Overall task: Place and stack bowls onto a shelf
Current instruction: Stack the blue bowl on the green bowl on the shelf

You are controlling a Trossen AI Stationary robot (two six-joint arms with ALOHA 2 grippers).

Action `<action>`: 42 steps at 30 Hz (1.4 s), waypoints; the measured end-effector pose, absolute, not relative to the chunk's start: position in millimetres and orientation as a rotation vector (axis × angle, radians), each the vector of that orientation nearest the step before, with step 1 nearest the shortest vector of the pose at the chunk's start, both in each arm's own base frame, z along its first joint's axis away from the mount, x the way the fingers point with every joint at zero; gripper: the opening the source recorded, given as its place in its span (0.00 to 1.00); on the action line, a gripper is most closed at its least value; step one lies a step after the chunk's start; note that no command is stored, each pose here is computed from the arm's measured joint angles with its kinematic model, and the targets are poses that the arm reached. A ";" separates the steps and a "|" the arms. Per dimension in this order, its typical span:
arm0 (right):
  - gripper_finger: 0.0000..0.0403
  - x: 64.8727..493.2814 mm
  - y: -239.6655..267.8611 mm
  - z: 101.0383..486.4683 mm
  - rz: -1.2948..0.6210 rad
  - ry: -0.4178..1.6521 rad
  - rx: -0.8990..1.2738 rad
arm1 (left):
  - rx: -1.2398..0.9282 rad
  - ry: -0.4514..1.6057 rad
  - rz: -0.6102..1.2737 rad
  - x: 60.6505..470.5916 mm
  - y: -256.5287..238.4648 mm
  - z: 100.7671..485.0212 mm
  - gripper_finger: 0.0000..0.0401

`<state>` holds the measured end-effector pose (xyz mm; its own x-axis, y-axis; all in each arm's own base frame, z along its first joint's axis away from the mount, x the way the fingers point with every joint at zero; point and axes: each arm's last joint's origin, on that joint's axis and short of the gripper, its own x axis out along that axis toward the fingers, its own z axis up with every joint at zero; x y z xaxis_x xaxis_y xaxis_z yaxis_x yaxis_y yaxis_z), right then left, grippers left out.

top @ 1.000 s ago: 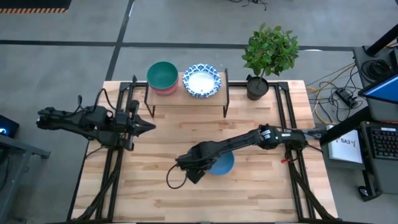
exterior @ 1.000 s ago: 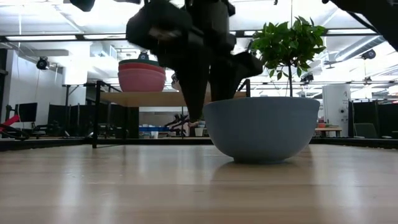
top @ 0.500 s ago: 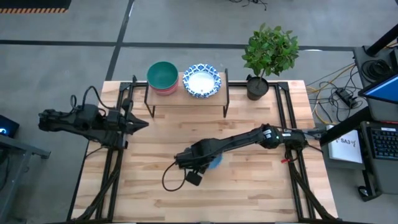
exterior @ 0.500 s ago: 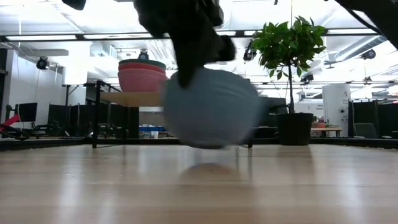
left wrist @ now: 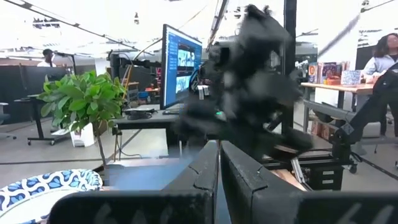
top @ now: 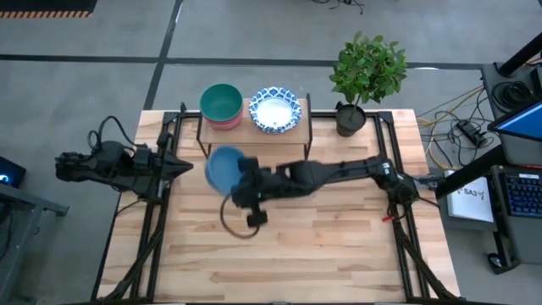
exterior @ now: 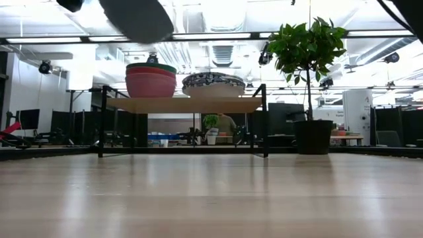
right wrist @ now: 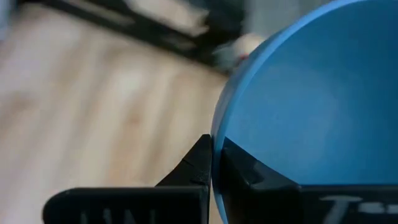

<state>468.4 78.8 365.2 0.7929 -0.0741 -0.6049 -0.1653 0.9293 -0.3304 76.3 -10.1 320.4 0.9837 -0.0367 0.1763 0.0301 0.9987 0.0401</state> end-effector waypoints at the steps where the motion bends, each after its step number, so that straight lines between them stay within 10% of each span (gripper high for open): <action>1: 0.02 469.6 71.0 370.4 0.018 0.628 -0.431 | 0.038 -0.179 -0.034 75.6 -10.0 319.8 0.00; 19: 0.02 476.6 -76.8 387.9 -0.230 0.536 -0.571 | 0.068 -0.190 -0.030 71.6 -9.2 318.7 0.00; 42: 0.02 484.9 -120.4 370.9 -0.248 0.518 -0.571 | 0.089 -0.179 -0.028 71.6 -9.2 317.5 0.00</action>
